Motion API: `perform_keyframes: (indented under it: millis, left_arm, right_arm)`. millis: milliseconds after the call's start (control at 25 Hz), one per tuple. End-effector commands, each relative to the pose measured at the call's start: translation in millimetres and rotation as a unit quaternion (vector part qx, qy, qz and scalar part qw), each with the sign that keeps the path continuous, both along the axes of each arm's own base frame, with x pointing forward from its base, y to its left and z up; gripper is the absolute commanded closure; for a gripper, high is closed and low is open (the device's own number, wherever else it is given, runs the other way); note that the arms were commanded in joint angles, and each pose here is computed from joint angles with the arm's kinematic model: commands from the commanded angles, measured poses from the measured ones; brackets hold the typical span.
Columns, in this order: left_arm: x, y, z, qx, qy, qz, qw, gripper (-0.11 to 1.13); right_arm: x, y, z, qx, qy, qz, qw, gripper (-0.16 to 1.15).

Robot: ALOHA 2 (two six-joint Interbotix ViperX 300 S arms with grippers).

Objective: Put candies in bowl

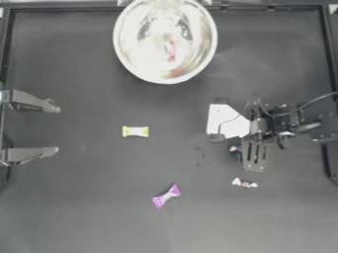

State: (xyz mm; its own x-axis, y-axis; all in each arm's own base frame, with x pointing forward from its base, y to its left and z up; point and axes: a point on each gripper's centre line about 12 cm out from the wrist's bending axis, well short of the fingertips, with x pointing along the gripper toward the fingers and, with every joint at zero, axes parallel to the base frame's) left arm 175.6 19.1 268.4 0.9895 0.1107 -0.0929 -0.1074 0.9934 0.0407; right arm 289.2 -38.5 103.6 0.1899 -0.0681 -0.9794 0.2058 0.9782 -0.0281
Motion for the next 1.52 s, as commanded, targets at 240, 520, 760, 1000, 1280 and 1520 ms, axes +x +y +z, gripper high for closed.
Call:
perform_keyframes:
  millis: [240,520,760,1000,1280,1520]
  left_arm:
    - [3,1,6,-0.004,-0.005,0.002,1.0000,0.00]
    - [6,1,3,-0.005,0.003,0.002,1.0000,0.00]
    - [9,1,1,-0.007,0.012,0.002,0.9999,0.00]
    - [9,1,0,-0.007,0.017,0.001,0.9998,0.00]
    - [9,1,0,-0.007,0.017,0.001,0.9998,0.00]
    - [10,1,-1,-0.008,0.020,0.001,0.9998,0.00]
  right_arm:
    - [7,3,1,0.013,-0.009,-0.010,0.9998,0.32]
    - [7,5,3,0.019,-0.017,-0.010,0.9996,0.64]
    - [12,3,33,0.009,-0.084,-0.009,0.9964,0.64]
    - [12,-19,93,-0.041,-0.234,-0.008,0.9713,0.64]
    - [7,-75,139,-0.129,-0.366,-0.039,0.9206,0.64]
    - [26,-128,147,-0.188,-0.379,-0.051,0.9048,0.64]
